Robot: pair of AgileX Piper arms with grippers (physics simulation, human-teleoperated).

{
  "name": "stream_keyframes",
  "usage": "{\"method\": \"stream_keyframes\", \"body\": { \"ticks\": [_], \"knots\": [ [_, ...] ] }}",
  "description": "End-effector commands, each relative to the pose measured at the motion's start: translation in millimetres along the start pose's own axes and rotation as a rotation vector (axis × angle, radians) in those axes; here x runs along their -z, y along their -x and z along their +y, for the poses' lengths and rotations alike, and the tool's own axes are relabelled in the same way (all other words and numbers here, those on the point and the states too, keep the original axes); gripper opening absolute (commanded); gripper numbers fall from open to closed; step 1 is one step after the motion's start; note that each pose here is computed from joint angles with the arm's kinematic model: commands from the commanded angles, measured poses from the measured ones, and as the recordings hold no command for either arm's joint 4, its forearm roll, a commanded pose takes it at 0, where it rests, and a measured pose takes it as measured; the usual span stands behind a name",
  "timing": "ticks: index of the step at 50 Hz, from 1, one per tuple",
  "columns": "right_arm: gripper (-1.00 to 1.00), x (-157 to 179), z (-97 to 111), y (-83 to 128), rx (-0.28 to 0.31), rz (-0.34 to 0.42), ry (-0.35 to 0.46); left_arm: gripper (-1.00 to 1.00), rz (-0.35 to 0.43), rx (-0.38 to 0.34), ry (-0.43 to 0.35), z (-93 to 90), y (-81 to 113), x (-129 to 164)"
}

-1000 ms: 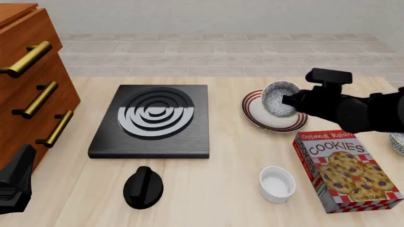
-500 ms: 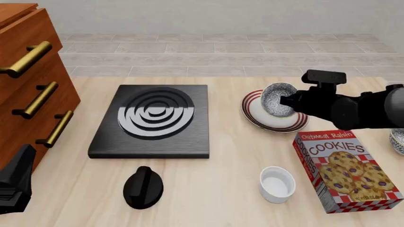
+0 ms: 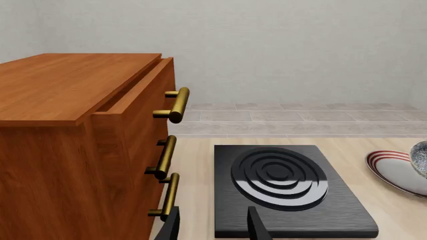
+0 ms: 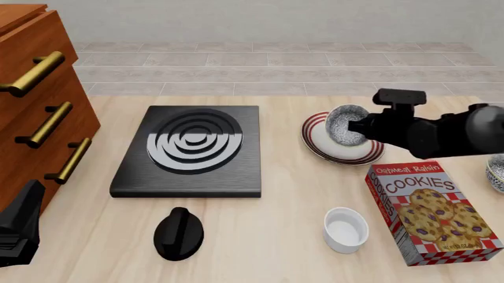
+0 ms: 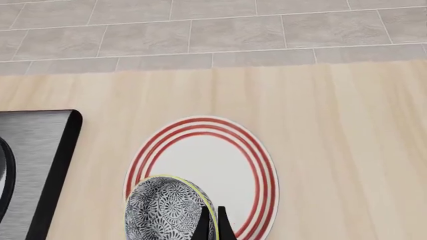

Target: Pick the akita bowl next to the ramekin and place it on the plate.

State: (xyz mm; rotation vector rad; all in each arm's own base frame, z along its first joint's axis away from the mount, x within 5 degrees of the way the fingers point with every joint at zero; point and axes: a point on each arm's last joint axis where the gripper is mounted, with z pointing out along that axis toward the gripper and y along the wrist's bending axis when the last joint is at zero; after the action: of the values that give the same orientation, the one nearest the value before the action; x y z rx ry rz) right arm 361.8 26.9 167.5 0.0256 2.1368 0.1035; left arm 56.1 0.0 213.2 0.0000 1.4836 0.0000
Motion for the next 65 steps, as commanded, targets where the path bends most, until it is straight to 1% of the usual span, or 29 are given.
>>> {"method": "stream_keyframes", "body": {
  "ticks": [1,17,34,51,65],
  "knots": [
    [-1.0,-12,-3,1,0.007,-0.003,-0.008,1.0,0.0,0.0,0.0,0.0,0.0,0],
    [-1.0,-22,-3,1,0.023,-0.001,-0.008,1.0,0.0,0.0,0.0,0.0,0.0,0],
    [-1.0,-32,4,0,0.038,0.002,0.006,1.0,0.0,0.0,0.0,0.0,0.0,0],
    [-1.0,-41,4,-2,0.051,0.013,0.006,1.0,0.0,0.0,0.0,0.0,0.0,0],
    [-1.0,-48,-1,-4,0.067,0.019,-0.004,1.0,0.0,0.0,0.0,0.0,0.0,0]
  ]
}}
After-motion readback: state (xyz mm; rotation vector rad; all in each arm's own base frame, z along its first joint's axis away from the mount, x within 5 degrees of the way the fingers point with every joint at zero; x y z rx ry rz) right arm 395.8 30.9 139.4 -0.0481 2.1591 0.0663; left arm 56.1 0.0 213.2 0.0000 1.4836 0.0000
